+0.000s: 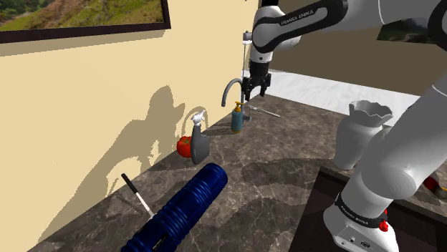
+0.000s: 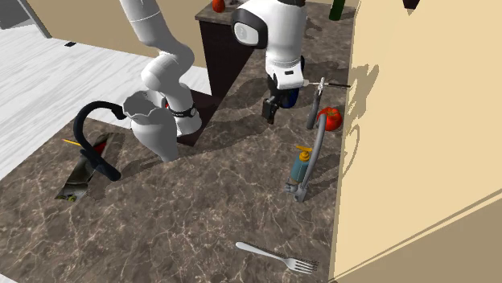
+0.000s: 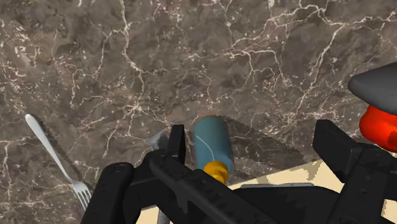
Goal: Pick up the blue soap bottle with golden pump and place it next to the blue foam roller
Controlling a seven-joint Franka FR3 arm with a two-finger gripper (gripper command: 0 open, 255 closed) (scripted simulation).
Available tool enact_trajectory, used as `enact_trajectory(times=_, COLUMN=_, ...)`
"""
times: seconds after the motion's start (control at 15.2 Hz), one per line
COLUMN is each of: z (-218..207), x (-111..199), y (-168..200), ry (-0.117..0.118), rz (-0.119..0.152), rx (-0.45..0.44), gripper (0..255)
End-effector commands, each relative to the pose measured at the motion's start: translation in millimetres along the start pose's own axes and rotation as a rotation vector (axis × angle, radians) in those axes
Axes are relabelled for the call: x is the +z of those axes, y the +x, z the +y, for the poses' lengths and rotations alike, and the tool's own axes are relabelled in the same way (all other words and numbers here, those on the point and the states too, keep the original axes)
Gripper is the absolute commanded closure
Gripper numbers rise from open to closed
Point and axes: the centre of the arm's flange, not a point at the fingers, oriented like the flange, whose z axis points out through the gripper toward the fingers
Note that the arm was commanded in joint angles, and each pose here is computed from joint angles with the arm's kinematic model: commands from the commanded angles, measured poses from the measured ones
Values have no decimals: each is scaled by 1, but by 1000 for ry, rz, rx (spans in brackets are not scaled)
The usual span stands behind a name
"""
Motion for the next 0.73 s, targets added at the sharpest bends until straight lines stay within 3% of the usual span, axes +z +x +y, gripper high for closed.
enact_trajectory(times=0.0, z=7, x=12, y=25, ry=6, rz=1, rx=2, gripper=0)
enact_trajectory(times=0.53, z=23, x=53, y=121, ry=31, rz=0, rx=12, gripper=0)
enact_trajectory(times=0.66, z=23, x=59, y=122, ry=32, rz=0, rx=12, gripper=0)
